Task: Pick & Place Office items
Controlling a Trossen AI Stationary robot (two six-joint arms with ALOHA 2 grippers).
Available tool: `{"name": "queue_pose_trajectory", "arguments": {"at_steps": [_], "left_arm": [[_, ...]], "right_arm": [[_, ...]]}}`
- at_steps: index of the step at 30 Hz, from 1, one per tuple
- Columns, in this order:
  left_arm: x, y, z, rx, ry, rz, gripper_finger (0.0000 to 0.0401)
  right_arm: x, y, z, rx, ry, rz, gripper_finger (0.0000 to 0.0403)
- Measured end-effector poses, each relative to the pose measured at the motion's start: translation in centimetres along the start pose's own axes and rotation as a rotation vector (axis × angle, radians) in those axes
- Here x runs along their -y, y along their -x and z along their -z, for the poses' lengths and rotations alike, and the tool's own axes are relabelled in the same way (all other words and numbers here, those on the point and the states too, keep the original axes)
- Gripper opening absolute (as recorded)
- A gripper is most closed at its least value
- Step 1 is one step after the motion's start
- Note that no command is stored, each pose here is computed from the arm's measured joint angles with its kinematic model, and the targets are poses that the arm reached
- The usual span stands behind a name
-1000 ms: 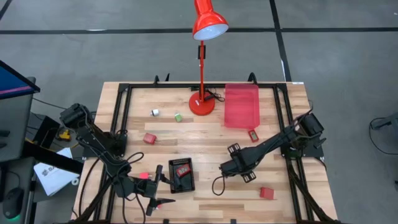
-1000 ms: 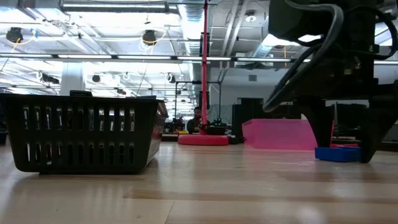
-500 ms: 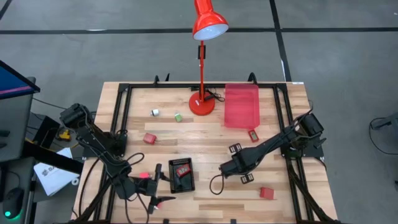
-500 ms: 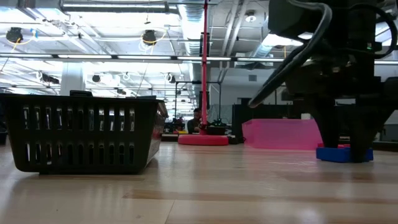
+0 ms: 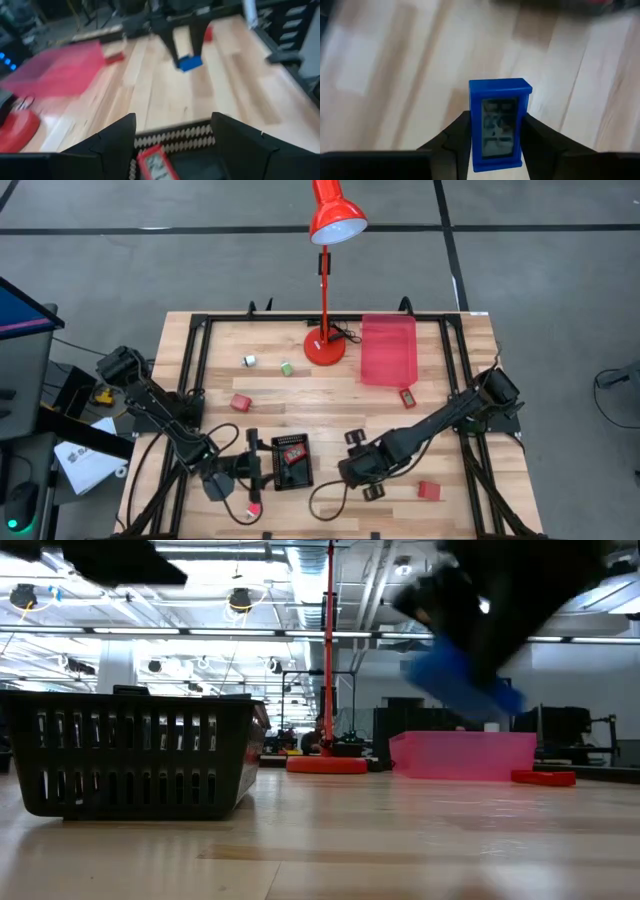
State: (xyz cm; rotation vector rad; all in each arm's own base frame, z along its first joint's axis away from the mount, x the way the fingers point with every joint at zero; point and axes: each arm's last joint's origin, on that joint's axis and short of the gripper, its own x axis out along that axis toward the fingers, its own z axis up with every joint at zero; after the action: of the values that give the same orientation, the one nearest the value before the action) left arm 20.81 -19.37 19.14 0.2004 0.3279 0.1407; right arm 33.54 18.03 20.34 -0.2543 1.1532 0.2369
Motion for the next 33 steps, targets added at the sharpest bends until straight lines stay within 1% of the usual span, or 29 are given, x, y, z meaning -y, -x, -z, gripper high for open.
{"name": "queue_pose_trajectory", "arguments": {"at_steps": [2,4,8,10,12,15,18,21,25,28,31,33], "left_arm": [[0.1,0.0,-0.6,0.041,-0.001,0.012,0.0254],[0.2,0.0,-1.0,0.072,-0.012,0.019,0.0254],[0.8,-0.2,-1.6,0.140,-0.030,0.029,0.0254],[1.1,-0.4,-1.6,0.161,-0.047,0.055,0.0255],[1.4,-0.4,-1.7,0.182,-0.036,0.089,0.0261],[1.5,-0.4,-2.2,0.196,-0.029,0.079,0.0281],[1.4,-0.4,-2.8,0.204,-0.045,0.024,0.0301],[1.5,-0.4,-3.4,0.212,-0.063,0.005,0.0315],[2.2,-0.8,-3.4,0.192,-0.155,-0.106,0.0324],[3.0,-0.9,-3.6,0.176,-0.232,-0.185,0.0325],[3.9,-1.0,-3.5,0.140,-0.320,-0.306,0.0322],[4.4,-1.2,-3.4,0.117,-0.361,-0.367,0.0320]], "right_arm": [[0.0,1.1,-1.2,0.045,0.018,-0.003,0.0128],[0.0,2.3,-2.7,0.123,0.034,0.007,0.0133],[0.2,4.5,-4.5,0.210,0.085,0.043,0.0143],[0.2,5.4,-5.2,0.247,0.112,0.063,0.0142],[0.3,5.9,-5.6,0.269,0.141,0.084,0.0137],[0.3,6.2,-6.3,0.332,0.187,0.119,0.0132],[0.3,6.5,-7.0,0.410,0.231,0.130,0.0134],[0.6,6.8,-7.8,0.484,0.267,0.151,0.0139],[1.3,7.2,-8.7,0.575,0.290,0.180,0.0137],[2.3,7.1,-8.9,0.582,0.283,0.190,0.0135],[3.6,6.8,-8.9,0.570,0.249,0.189,0.0136],[4.3,6.7,-9.0,0.575,0.227,0.192,0.0136]]}}
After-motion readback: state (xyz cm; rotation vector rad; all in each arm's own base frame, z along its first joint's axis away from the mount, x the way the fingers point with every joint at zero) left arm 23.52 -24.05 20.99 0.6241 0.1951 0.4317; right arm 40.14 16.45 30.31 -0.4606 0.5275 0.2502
